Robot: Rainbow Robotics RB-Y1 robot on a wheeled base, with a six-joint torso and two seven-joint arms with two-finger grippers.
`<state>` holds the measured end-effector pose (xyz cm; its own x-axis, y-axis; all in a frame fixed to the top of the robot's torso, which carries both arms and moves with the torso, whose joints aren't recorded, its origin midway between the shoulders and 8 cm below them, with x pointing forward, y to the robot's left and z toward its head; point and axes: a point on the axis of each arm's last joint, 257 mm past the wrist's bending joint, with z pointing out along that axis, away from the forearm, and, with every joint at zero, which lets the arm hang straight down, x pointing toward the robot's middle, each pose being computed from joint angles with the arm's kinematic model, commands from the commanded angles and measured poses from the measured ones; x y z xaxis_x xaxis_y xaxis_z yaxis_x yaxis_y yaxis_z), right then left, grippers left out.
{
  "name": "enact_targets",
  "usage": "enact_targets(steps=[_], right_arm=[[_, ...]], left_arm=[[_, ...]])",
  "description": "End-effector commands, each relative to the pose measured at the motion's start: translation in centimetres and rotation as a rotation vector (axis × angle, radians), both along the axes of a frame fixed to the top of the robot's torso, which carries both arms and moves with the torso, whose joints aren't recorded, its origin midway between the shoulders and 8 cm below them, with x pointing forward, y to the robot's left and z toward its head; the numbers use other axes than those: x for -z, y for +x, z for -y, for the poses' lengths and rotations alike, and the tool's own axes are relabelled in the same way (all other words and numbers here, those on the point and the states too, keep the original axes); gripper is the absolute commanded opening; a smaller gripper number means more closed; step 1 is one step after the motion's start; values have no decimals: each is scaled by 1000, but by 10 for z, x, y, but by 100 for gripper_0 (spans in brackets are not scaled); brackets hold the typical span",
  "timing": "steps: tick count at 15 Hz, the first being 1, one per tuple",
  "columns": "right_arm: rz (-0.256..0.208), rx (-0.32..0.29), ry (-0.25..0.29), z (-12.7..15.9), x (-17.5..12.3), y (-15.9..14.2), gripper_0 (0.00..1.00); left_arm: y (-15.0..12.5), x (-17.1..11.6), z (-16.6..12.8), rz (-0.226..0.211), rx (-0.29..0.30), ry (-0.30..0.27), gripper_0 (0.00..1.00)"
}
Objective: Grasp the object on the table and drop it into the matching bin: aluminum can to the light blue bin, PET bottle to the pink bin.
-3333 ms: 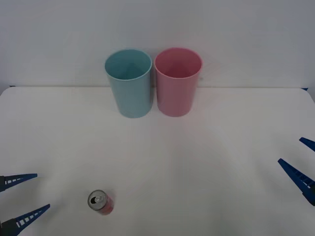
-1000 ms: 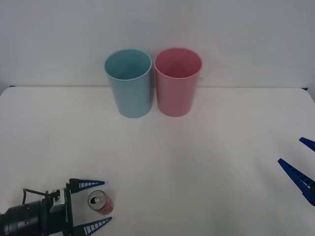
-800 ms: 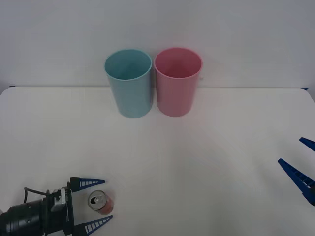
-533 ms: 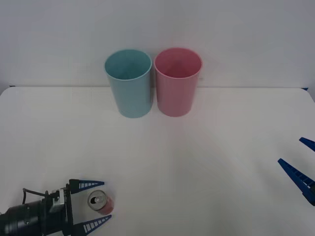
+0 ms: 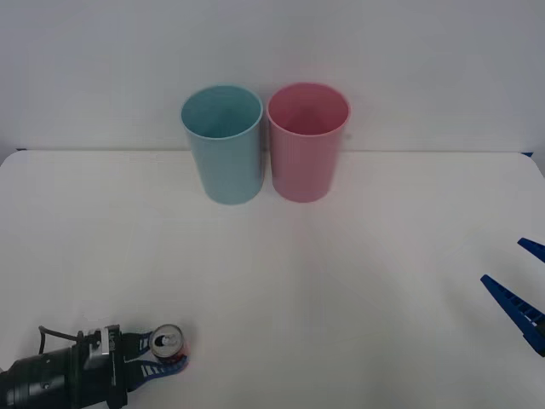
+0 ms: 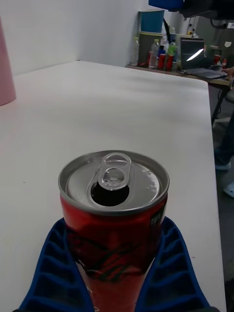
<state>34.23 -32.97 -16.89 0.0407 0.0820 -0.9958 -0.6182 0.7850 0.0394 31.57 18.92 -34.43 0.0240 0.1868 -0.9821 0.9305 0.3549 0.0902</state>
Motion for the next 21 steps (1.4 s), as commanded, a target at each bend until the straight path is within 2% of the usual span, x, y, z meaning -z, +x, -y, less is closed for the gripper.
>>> enact_targets(steps=[1, 5, 7, 11, 16, 21], right_arm=[[0, 0, 0, 0, 0, 0, 100], [0, 0, 0, 0, 0, 0, 100], [0, 0, 0, 0, 0, 0, 100], [0, 0, 0, 0, 0, 0, 100], [0, 0, 0, 0, 0, 0, 100], [0, 0, 0, 0, 0, 0, 100]], left_arm=[[0, 0, 0, -7, 0, -3, 0], [11, -12, -2, -1, -22, -30, 0], [24, -21, -6, 11, -63, -45, 0], [60, -45, -19, 48, -190, -80, 0], [104, -105, -29, 19, -316, -196, 0], [134, -169, -42, 21, -415, -297, 0]])
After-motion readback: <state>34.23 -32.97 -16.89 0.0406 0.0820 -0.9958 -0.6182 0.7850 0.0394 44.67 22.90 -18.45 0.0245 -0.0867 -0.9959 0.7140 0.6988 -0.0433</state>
